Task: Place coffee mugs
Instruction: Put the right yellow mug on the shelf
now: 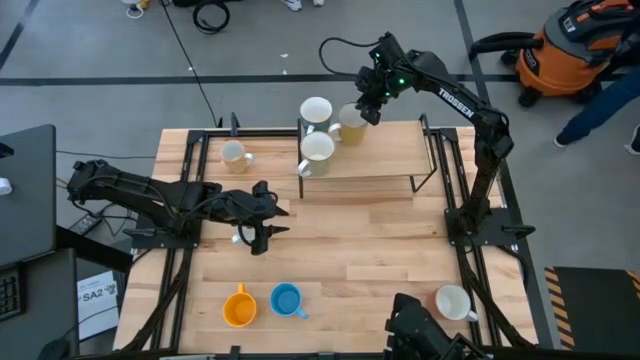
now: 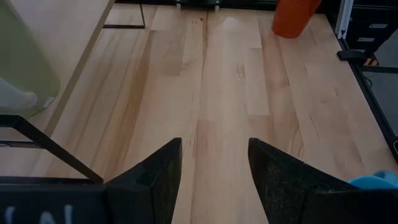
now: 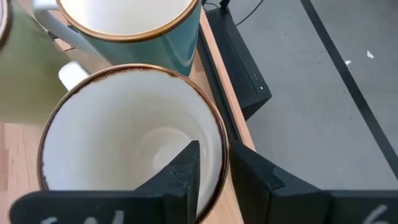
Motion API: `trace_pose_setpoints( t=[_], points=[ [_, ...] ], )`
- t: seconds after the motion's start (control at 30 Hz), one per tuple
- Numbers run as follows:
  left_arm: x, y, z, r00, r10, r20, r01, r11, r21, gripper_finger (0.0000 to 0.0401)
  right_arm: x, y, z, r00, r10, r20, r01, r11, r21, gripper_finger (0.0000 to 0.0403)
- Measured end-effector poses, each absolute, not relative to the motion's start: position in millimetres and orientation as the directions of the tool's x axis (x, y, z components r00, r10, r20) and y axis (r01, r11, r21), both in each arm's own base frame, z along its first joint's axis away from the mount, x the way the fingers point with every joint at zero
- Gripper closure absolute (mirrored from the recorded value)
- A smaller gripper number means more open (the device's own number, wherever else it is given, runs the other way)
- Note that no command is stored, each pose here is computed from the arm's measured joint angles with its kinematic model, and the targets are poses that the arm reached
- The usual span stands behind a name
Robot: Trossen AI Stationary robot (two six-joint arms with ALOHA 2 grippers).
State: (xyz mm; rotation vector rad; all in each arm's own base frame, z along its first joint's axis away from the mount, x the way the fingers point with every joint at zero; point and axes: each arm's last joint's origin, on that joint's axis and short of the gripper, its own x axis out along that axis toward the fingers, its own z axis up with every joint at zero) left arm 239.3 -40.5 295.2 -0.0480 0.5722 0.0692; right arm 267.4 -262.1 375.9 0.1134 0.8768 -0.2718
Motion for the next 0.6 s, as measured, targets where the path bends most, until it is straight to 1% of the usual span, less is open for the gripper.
trace_pose_setpoints(
  t=[0.2,0.43,0.6],
  points=[
    [239.3,-40.5,295.2,0.839,0.052,-0.542,-0.079,0.997,-0.026,0.0209,267.5,-262.2,376.2,0.610,-0.190,-0.769,0.281,0.960,-0.014,0.0304],
    [239.3,-40.5,295.3,0.839,0.052,-0.542,-0.079,0.997,-0.027,0.0209,270.9,-266.0,382.4,0.652,-0.234,-0.721,0.282,0.958,-0.056,0.0304],
    [239.3,-40.5,295.2,0.839,0.052,-0.542,-0.079,0.997,-0.026,0.0209,267.8,-263.2,406.6,0.687,-0.270,-0.675,0.287,0.954,-0.090,0.0307]
  ],
)
